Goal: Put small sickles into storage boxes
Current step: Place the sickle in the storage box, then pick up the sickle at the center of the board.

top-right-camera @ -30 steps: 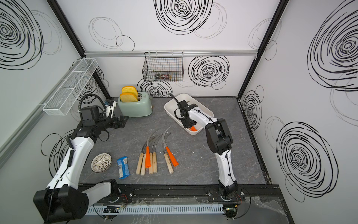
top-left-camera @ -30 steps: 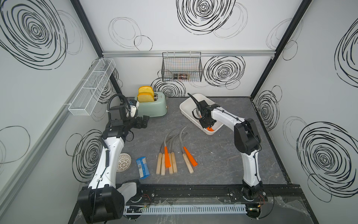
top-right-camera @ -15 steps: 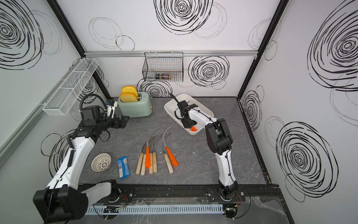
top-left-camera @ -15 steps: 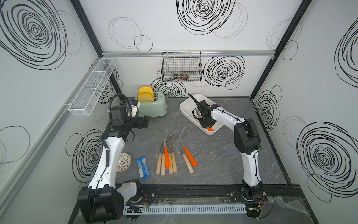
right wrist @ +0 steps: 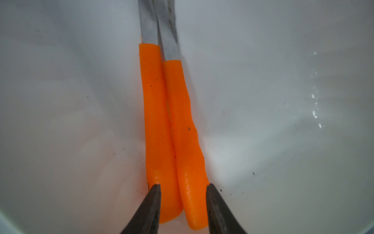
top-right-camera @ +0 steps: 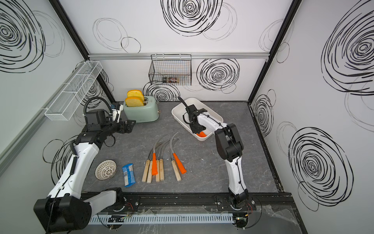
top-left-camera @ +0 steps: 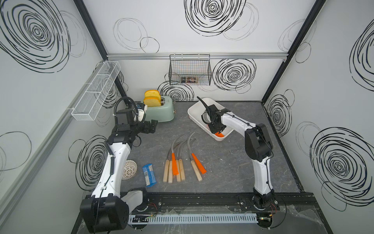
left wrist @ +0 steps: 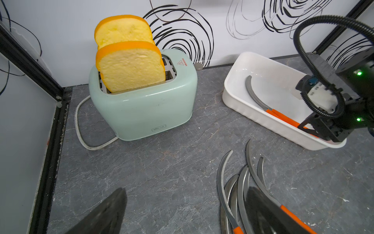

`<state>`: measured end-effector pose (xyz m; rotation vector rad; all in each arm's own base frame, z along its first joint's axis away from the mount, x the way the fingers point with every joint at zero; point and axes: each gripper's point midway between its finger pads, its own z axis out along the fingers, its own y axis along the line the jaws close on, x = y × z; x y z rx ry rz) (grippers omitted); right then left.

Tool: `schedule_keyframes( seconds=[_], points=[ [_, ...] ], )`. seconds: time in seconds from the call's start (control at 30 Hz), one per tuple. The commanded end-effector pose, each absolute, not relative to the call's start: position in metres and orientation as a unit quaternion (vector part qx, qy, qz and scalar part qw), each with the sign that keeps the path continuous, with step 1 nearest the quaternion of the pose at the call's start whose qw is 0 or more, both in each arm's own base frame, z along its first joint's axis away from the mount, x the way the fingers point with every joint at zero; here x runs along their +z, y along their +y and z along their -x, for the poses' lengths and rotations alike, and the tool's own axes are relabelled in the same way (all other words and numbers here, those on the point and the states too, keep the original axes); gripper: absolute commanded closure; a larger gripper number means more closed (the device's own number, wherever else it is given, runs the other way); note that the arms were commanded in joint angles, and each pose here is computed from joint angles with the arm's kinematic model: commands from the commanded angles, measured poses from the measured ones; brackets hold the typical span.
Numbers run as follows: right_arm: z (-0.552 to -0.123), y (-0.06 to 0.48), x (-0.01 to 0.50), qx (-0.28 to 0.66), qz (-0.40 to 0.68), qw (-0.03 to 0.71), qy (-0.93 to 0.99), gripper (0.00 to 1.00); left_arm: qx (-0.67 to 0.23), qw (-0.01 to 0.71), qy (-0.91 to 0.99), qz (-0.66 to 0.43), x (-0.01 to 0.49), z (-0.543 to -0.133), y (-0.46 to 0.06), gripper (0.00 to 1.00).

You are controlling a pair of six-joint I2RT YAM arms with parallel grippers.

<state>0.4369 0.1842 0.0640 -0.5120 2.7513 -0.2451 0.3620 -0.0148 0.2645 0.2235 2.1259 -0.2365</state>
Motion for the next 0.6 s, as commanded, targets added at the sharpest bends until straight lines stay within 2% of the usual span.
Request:
schedule_keyframes(
  seconds=[0.0, 0.17, 0.3, 0.4, 0.57],
  points=[
    [-0.455, 0.173, 0.111, -0.069, 0.133, 0.234, 0.961, 0.59, -0.091, 0.506, 0.852, -0.095, 0.291, -0.369, -0.016, 0.04],
    [-0.460, 0.171, 0.168, -0.032, 0.105, 0.303, 0.947, 0.59, -0.088, 0.503, 0.854, -0.100, 0.292, -0.369, -0.019, 0.04],
    [-0.439, 0.187, 0.199, 0.040, 0.106, 0.320, 0.941, 0.60, -0.081, 0.493, 0.859, -0.112, 0.287, -0.367, -0.021, 0.04],
    [-0.405, 0.211, 0.203, 0.115, 0.127, 0.305, 0.937, 0.61, -0.076, 0.482, 0.864, -0.123, 0.281, -0.363, -0.023, 0.04],
    [-0.321, 0.261, 0.183, 0.192, 0.203, 0.266, 0.923, 0.61, -0.072, 0.459, 0.874, -0.142, 0.268, -0.352, -0.026, 0.04]
  ],
)
